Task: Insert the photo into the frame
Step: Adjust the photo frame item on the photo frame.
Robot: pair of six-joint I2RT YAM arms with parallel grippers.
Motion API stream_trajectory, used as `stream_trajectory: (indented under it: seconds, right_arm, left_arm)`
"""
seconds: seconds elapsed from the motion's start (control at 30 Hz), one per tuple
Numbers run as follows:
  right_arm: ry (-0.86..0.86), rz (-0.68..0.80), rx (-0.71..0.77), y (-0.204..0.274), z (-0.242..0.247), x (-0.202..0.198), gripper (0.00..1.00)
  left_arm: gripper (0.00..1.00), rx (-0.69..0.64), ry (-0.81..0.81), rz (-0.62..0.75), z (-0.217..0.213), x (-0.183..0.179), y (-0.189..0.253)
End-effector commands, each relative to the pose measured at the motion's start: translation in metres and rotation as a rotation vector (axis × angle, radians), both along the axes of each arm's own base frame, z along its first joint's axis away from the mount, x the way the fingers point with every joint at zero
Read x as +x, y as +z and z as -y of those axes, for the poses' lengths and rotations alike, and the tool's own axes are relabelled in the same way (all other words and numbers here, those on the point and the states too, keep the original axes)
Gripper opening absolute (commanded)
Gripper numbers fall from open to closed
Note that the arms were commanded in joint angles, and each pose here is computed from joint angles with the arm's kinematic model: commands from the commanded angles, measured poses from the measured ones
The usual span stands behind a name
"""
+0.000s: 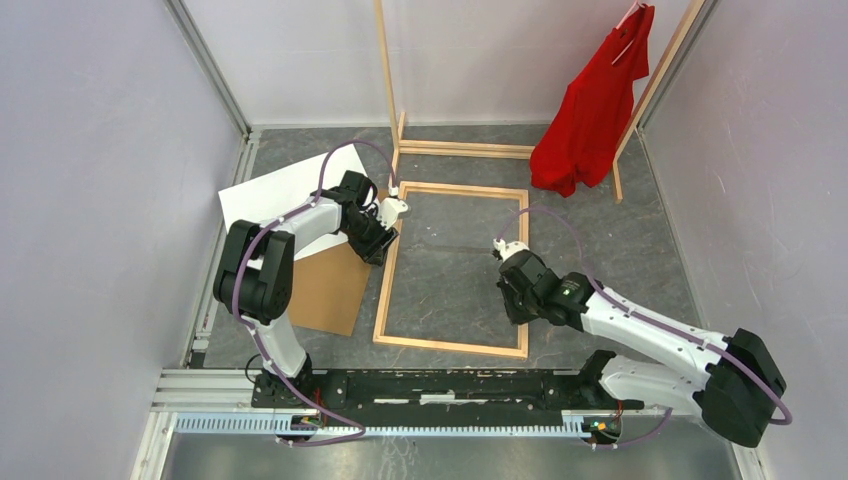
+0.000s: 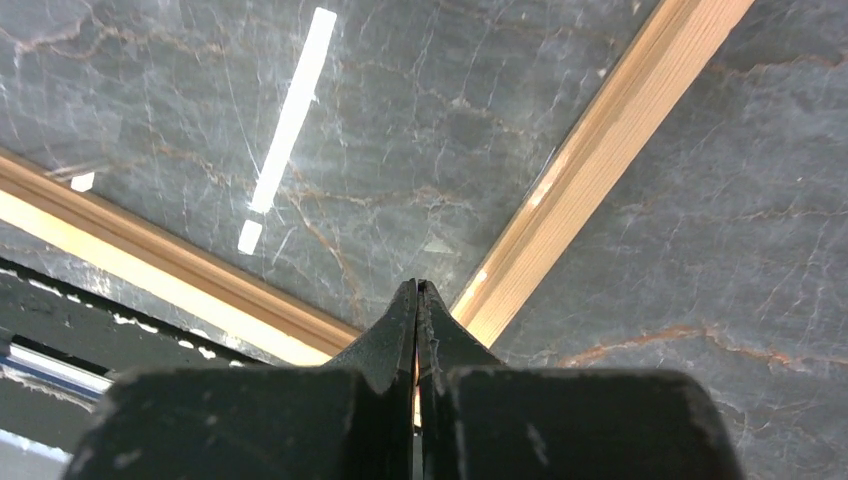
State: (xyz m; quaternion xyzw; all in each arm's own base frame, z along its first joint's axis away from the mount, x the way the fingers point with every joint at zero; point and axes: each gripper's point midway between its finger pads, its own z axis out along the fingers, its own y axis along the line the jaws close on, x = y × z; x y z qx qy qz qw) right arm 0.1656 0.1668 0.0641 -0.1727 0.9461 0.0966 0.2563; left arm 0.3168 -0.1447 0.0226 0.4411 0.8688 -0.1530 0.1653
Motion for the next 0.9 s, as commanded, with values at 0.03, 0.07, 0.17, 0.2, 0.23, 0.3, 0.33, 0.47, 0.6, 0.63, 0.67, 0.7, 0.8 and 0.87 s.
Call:
stream_trajectory:
  seconds: [0.03,0.07,0.17,0.2,0.23,0.3,0.33,0.47,0.6,0.63,0.67,0.7,0.8,0.87]
  right_arm:
    - [0.013,-0.036,-0.031,-0.006,0.003,-0.015,0.00]
    - [0.014,-0.041,-0.042,-0.009,0.004,-0.017,0.00]
    - [0.027,-0.061,-0.069,-0.017,0.006,-0.022,0.00]
    - [0.031,-0.066,-0.076,-0.019,0.007,-0.023,0.00]
    - [0.031,-0.071,-0.088,-0.022,0.008,-0.024,0.00]
    - [0.033,-0.072,-0.106,-0.024,0.011,-0.026,0.00]
    - [0.031,-0.074,-0.117,-0.026,0.013,-0.027,0.00]
    - [0.037,-0.092,-0.147,-0.032,0.019,-0.032,0.00]
    - [0.041,-0.112,-0.168,-0.041,0.023,-0.038,0.00]
    - [0.039,-0.115,-0.170,-0.043,0.024,-0.038,0.00]
    - [0.042,-0.116,-0.173,-0.044,0.024,-0.039,0.00]
    - [0.042,-0.118,-0.178,-0.046,0.025,-0.039,0.00]
    - [0.041,-0.125,-0.197,-0.051,0.028,-0.040,0.00]
    - [0.041,-0.127,-0.198,-0.052,0.028,-0.041,0.00]
  left_arm:
    - [0.55,0.002,-0.030,-0.045,-0.003,-0.012,-0.001]
    - [0.55,0.001,-0.030,-0.046,-0.003,-0.013,-0.001]
    - [0.55,0.002,-0.031,-0.048,-0.003,-0.013,-0.001]
    - [0.55,0.002,-0.031,-0.047,-0.003,-0.013,-0.001]
    - [0.55,0.003,-0.032,-0.048,-0.003,-0.013,-0.001]
    - [0.55,0.002,-0.033,-0.048,-0.003,-0.014,-0.001]
    - [0.55,0.002,-0.033,-0.049,-0.003,-0.014,-0.002]
    - [0.55,0.001,-0.035,-0.054,-0.003,-0.015,-0.003]
    - [0.55,-0.004,-0.036,-0.057,-0.002,-0.015,-0.004]
    - [0.55,-0.003,-0.036,-0.058,-0.002,-0.015,-0.004]
    - [0.55,-0.002,-0.037,-0.056,-0.002,-0.014,-0.004]
    - [0.55,-0.002,-0.037,-0.057,-0.002,-0.015,-0.004]
    - [0.55,0.002,-0.036,-0.056,-0.003,-0.015,-0.004]
    - [0.55,0.003,-0.036,-0.056,-0.003,-0.015,-0.004]
